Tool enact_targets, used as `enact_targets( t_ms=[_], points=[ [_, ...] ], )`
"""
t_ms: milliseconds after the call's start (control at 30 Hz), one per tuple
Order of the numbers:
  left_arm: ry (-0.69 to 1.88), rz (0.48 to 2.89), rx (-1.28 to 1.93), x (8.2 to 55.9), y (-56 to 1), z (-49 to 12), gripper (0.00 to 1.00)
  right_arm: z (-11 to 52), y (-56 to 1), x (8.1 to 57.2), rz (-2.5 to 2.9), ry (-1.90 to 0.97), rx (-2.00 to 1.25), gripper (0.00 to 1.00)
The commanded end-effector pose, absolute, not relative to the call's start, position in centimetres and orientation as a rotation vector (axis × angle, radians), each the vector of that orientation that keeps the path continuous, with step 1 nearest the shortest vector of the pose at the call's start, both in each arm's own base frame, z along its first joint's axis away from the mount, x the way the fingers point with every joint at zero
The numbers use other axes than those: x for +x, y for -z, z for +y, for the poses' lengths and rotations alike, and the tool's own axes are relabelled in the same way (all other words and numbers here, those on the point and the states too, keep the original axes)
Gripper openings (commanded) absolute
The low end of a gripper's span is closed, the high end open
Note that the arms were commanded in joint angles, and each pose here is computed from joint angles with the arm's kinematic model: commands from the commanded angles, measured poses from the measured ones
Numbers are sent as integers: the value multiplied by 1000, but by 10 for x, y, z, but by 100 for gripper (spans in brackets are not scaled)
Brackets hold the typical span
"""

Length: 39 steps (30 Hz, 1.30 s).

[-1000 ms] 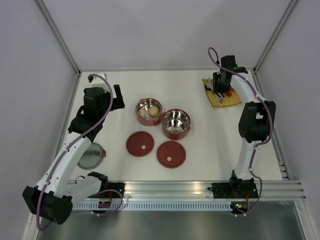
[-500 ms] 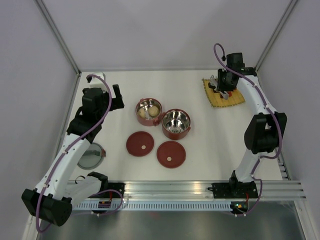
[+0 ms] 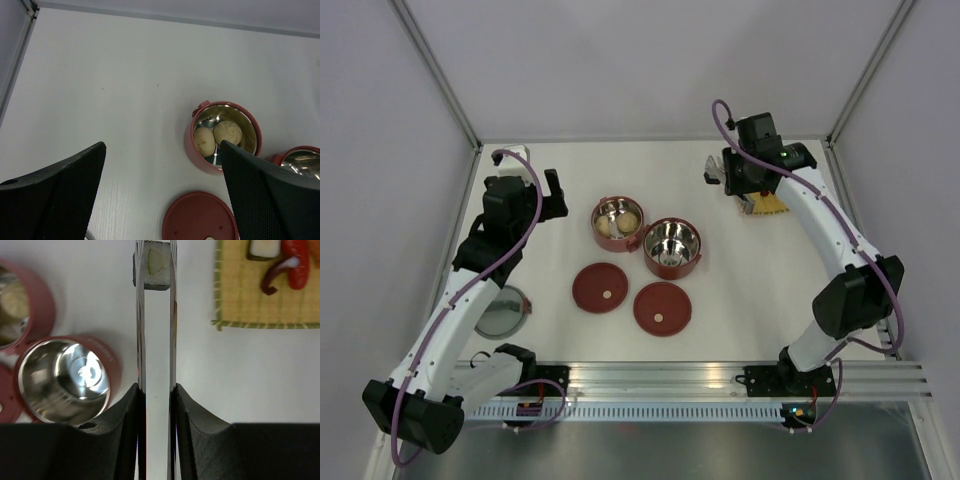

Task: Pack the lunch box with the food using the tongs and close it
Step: Place the fake food in the packing box.

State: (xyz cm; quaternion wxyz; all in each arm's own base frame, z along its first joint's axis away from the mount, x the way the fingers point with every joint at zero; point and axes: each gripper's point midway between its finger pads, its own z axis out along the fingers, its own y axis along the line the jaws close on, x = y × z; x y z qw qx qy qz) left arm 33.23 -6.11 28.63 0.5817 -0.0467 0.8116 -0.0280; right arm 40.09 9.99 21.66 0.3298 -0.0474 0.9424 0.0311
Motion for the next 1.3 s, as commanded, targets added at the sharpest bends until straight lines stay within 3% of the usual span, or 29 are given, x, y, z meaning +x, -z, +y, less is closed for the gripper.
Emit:
enact_targets(
  t_ms=[0,167,500,767,1267],
  points=[
    [102,1842,-125,331,-306,-62,100,136,-258,358,2396,-143,-191,15],
    [102,1841,-125,331,-307,-62,100,167,-275,312,2373,-297,-249,15],
    [97,1840,-124,331,-307,-61,100,192,-238,253,2486,-407,-380,15],
    [108,1849,-118,332,-305,-64,100,213,-220,237,2494,-501,-387,16],
    [105,1848,-119,332,-305,-63,100,221,-201,249,2513,-397,-420,41]
  ],
)
